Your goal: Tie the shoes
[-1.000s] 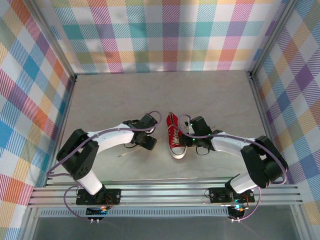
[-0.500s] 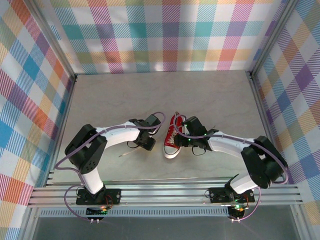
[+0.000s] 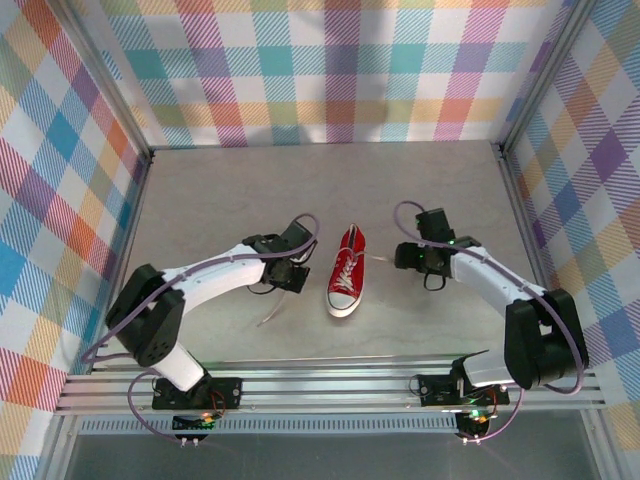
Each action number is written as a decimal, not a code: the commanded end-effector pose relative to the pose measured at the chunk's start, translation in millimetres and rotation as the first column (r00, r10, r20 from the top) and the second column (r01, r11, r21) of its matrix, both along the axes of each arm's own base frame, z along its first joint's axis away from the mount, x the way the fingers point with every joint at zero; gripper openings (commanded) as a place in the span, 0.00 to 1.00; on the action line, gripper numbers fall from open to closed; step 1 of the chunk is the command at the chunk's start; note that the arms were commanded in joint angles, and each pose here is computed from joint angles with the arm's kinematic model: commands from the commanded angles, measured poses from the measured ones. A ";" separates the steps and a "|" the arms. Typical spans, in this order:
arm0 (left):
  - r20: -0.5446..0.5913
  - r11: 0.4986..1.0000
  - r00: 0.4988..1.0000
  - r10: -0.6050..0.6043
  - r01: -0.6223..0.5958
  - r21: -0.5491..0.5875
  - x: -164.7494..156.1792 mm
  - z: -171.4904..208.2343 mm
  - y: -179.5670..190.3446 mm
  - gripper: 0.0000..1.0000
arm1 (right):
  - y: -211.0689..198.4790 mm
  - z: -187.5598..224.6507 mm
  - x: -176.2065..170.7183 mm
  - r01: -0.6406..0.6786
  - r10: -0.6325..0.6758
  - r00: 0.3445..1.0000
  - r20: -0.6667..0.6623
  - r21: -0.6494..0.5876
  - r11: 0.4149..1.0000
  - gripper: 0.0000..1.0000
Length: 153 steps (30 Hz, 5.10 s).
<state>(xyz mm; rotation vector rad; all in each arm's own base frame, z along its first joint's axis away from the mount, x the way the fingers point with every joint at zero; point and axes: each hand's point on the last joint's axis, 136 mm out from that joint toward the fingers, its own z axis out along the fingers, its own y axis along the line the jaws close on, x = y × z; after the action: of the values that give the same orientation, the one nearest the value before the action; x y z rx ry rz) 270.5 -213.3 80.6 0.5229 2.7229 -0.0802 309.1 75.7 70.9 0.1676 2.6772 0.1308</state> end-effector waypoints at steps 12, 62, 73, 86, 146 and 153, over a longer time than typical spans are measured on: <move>0.185 0.957 0.981 -0.054 0.104 -0.271 -2.4 122.1 -43.5 0.01 | -23.5 -32.3 10.1 0.078 -0.081 0.983 -0.164 -0.023 0.997 0.71; 0.191 0.695 0.976 0.104 0.066 -0.716 27.8 177.9 -139.4 0.00 | 15.6 33.8 -8.4 -0.097 0.101 0.995 -0.026 0.131 0.987 0.05; 0.330 0.680 0.932 0.151 0.144 -0.719 74.7 227.3 -160.3 0.00 | 31.9 49.8 -36.8 -0.214 0.221 0.974 -0.051 0.111 0.970 0.03; 0.124 0.706 0.989 -0.086 0.148 -0.692 55.9 123.9 -232.8 0.00 | 31.2 50.4 -48.8 -0.212 0.224 0.970 -0.095 0.126 0.969 0.01; 0.000 0.798 0.982 0.189 -0.154 -0.583 -7.8 108.3 -84.0 0.51 | 124.5 118.6 -103.7 -0.367 0.448 0.889 -0.092 0.439 0.820 0.00; 0.076 0.798 0.940 0.332 -0.237 -0.554 -5.2 121.9 -13.7 0.55 | 199.5 113.6 -96.5 -0.362 0.480 0.876 -0.050 0.588 0.723 0.00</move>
<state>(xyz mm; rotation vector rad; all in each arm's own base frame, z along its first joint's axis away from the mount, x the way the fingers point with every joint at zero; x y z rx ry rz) 271.9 -257.1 219.0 -0.0287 2.3749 -0.8123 202.8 243.1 181.5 -0.3544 2.7834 0.9562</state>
